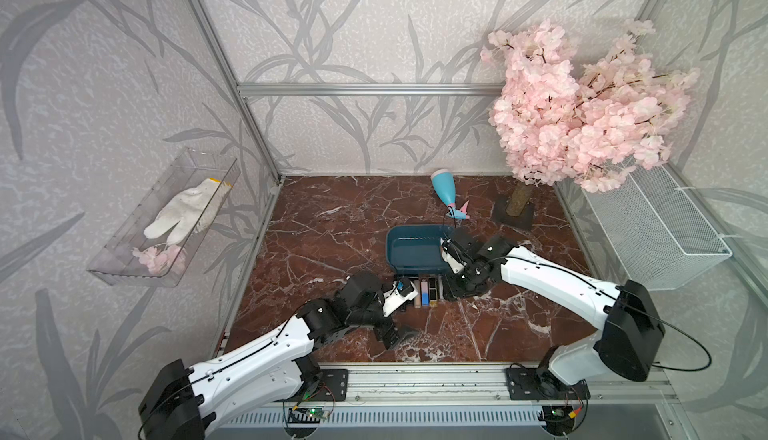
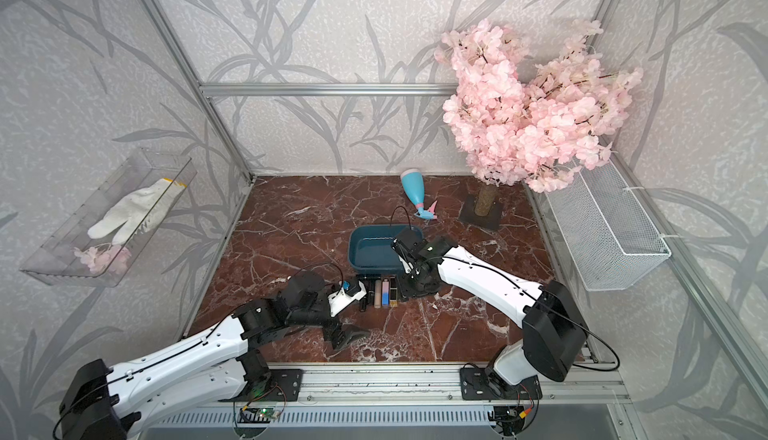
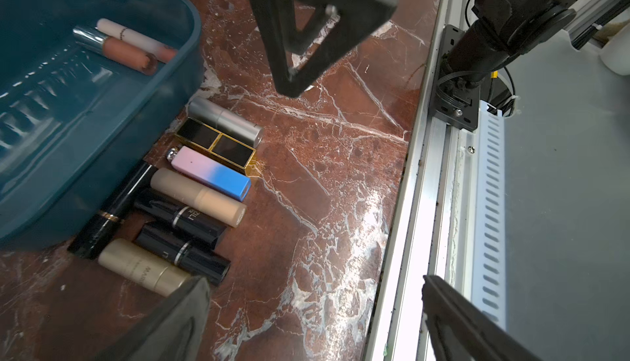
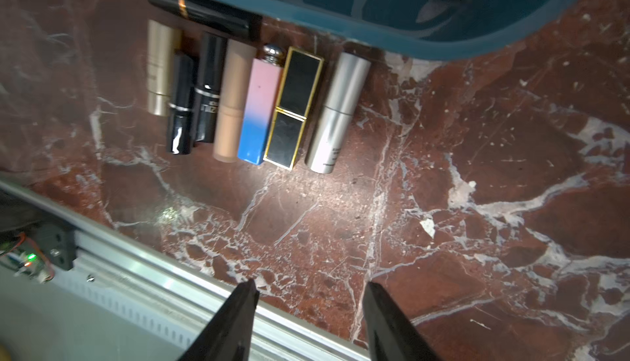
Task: Put the lipstick into the storage box
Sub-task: Pick up the lipstick at the center of the board.
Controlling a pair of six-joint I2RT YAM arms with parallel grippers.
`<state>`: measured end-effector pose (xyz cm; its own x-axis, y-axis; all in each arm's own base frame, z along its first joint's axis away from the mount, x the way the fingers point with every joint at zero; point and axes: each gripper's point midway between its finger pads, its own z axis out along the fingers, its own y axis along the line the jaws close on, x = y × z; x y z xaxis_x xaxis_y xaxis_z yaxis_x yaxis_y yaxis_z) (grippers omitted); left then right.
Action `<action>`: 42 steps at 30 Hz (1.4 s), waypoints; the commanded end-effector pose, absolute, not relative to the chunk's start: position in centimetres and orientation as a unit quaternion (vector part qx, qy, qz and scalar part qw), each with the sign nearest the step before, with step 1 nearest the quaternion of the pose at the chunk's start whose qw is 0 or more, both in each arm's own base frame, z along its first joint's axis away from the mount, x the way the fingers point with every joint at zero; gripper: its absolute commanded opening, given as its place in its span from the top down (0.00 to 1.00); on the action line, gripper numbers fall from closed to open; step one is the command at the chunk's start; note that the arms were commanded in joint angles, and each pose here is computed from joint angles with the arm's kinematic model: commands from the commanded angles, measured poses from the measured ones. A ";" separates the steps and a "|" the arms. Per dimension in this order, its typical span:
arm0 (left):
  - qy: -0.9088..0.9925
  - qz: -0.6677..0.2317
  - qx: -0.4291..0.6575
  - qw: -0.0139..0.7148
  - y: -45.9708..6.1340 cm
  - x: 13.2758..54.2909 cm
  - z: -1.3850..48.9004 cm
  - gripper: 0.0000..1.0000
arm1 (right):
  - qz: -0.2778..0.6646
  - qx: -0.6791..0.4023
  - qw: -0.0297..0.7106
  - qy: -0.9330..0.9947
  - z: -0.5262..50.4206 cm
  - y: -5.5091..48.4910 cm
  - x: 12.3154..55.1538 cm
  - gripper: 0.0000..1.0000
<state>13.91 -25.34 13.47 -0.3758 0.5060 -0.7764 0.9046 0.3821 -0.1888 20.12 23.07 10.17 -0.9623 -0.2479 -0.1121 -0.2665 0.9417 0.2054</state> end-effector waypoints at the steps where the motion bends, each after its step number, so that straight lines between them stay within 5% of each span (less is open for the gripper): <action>1: 0.771 -0.299 0.449 0.339 -24.8 14.5 14.0 0.00 | 0.071 -0.110 0.062 0.989 8.9 22.7 21.2 0.46; 42: 0.761 -0.294 0.455 0.356 -24.3 14.3 15.8 0.00 | -0.001 -0.078 0.069 0.995 2.5 25.0 25.1 0.54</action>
